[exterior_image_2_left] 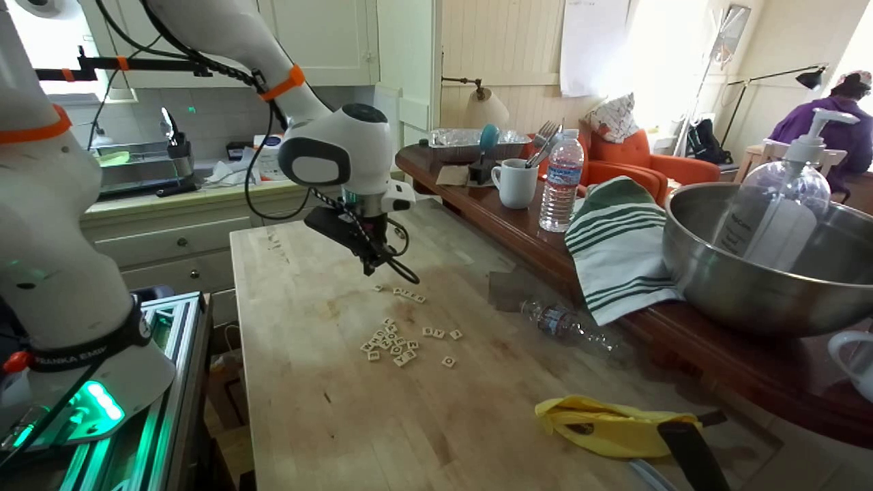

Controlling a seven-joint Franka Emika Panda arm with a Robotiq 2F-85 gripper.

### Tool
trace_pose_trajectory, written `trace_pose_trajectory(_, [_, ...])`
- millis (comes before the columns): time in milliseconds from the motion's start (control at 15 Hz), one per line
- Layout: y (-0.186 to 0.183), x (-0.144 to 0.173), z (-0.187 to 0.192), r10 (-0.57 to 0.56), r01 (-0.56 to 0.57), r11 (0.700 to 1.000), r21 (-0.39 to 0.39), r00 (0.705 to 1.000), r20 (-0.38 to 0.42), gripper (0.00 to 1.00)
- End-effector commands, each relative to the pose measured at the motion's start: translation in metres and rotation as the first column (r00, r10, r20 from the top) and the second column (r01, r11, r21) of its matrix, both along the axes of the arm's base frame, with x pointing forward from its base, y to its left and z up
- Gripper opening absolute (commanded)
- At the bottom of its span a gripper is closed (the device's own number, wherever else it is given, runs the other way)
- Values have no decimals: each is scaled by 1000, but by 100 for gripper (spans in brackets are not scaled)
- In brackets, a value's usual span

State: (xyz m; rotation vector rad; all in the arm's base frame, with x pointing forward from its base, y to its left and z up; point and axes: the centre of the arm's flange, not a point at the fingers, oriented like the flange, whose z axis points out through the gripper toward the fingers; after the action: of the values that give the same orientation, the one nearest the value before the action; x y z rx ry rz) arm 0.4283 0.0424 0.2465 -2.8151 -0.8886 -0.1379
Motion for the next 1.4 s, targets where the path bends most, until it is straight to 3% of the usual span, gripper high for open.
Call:
trace_pose_trajectory(0, [6,-8,-8,-146,146,989,-4,989,17,0])
trace_pose_trajectory(800, [6,-10,-45,-372,375,926,-46,926,61,0])
trace_pose_trajectory(1067, [4,-5,-45,-292,295,949,-115,956,39,0])
trace_pose_trajectory(1333, [2,-3,-45,-92,98,970,-221,995,36,0])
